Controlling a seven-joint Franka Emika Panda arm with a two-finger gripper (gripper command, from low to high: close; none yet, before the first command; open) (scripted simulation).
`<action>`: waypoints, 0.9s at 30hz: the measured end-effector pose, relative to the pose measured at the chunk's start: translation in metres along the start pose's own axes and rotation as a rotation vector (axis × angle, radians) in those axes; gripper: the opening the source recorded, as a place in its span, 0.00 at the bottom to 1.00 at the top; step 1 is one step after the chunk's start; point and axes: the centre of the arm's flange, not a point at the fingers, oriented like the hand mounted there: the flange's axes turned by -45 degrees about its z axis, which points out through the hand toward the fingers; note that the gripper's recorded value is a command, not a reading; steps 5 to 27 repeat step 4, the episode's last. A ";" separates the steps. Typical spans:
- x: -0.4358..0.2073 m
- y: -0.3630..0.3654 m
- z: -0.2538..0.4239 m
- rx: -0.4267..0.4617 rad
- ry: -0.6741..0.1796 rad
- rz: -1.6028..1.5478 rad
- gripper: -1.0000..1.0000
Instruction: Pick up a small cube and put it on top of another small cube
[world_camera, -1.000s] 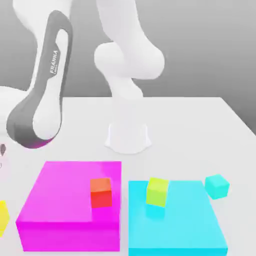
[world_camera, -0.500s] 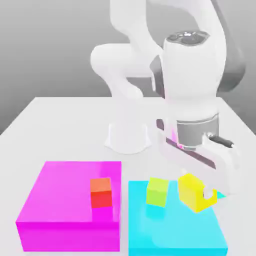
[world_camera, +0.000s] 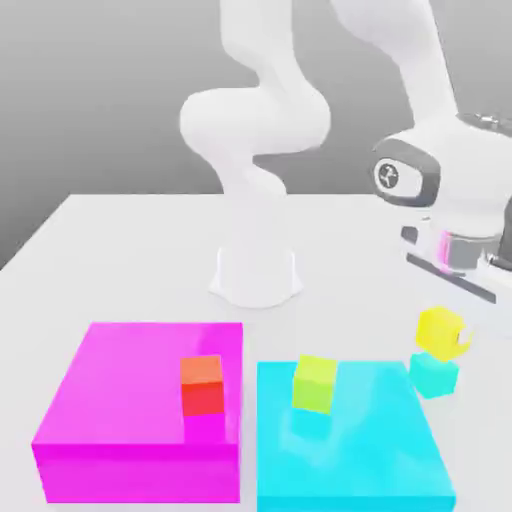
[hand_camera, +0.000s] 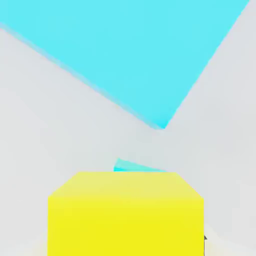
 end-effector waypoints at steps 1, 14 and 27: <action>-0.001 0.001 0.006 -0.001 -0.002 -0.002 0.00; -0.003 0.004 0.016 -0.004 -0.006 -0.006 1.00; -0.003 0.004 0.016 -0.004 -0.006 -0.006 1.00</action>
